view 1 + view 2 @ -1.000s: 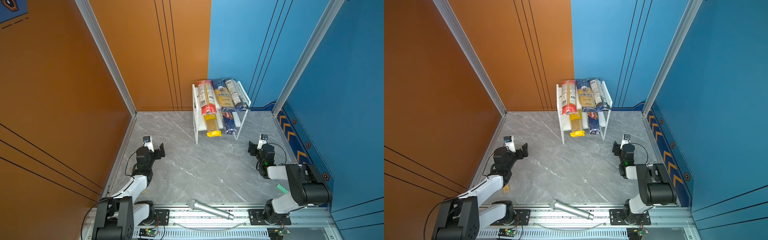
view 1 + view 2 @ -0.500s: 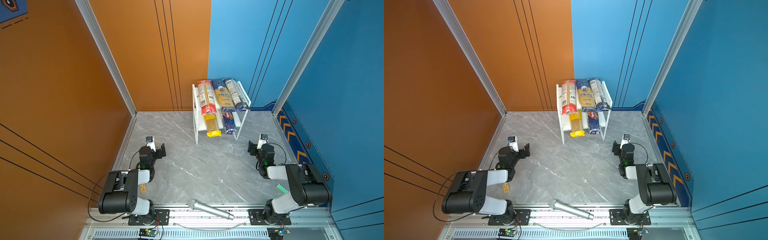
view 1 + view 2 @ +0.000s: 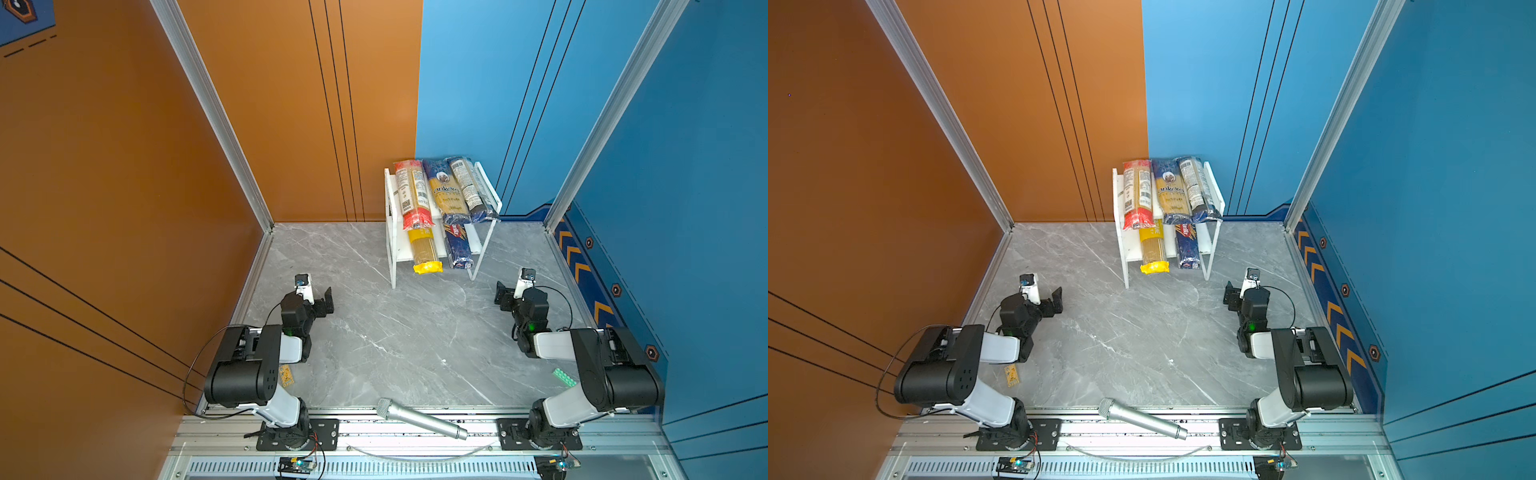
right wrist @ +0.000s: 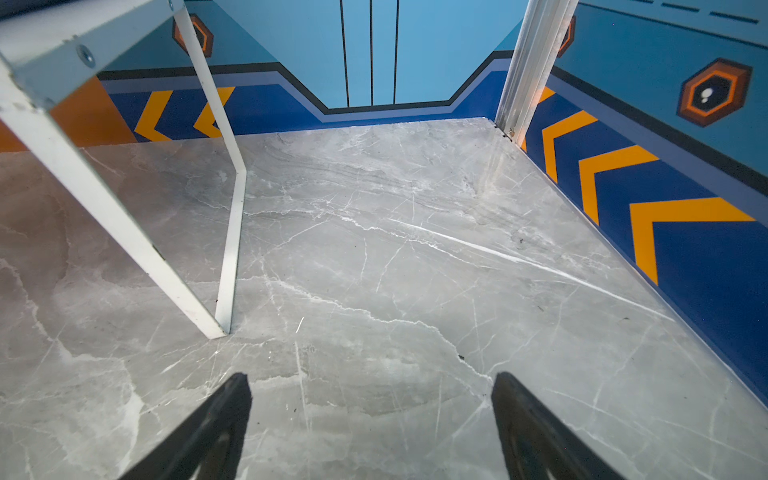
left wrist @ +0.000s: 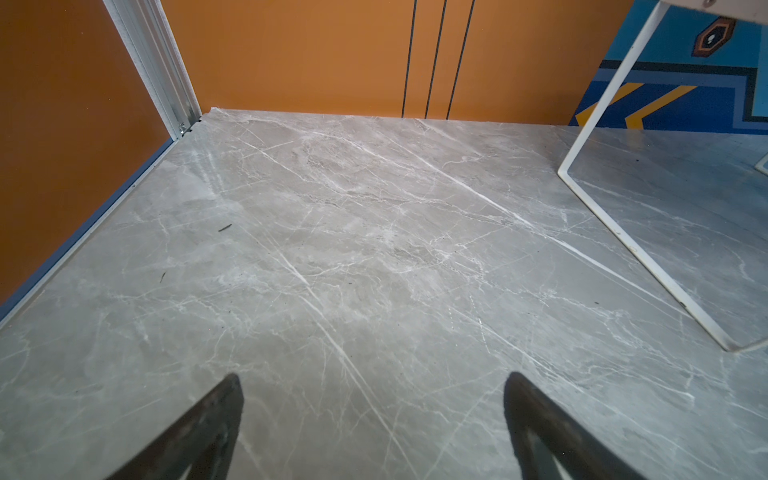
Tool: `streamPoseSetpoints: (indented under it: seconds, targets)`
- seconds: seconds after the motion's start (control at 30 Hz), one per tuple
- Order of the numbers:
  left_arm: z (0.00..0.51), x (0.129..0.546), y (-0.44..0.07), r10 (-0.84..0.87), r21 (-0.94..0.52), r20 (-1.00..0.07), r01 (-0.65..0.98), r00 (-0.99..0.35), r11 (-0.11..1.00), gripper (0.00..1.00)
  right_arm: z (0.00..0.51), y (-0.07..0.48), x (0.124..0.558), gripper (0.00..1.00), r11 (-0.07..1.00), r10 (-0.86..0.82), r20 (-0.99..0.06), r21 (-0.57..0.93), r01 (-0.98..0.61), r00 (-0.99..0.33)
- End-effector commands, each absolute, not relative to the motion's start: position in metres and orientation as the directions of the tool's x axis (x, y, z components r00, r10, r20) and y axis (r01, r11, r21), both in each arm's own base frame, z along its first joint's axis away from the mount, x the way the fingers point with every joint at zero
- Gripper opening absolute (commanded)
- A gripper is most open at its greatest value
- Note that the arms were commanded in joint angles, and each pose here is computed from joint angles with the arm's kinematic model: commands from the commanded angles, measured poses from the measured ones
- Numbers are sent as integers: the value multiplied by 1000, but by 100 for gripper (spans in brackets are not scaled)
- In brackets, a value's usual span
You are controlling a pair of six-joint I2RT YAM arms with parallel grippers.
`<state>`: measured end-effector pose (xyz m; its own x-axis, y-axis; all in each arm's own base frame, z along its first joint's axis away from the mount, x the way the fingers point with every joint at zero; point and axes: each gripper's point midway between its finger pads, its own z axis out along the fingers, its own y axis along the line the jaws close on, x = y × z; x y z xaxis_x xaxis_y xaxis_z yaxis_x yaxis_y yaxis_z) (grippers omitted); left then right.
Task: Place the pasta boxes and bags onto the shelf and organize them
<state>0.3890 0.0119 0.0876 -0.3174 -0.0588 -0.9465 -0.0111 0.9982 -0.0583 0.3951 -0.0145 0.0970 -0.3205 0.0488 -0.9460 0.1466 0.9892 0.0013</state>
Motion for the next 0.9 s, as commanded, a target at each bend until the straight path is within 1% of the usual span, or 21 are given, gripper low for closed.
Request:
streamPoseSetpoints:
  seconds: [0.0, 0.07, 0.1, 0.87]
  targets:
    - [91, 395, 6, -21, -26, -946, 11, -324, 1000, 98, 93, -16, 393, 95, 988, 36, -945, -14, 151, -326]
    - [90, 395, 6, -20, -24, -945, 8, -326, 1000, 98, 93, -16, 394, 100, 989, 40, -944, -9, 147, -329]
    - [90, 395, 7, -19, -23, -945, 7, -327, 1000, 98, 93, -16, 394, 100, 989, 41, -944, -8, 148, -328]
    - [91, 396, 5, -13, -18, -945, 12, -328, 1000, 98, 93, -16, 394, 100, 989, 39, -944, -10, 149, -327]
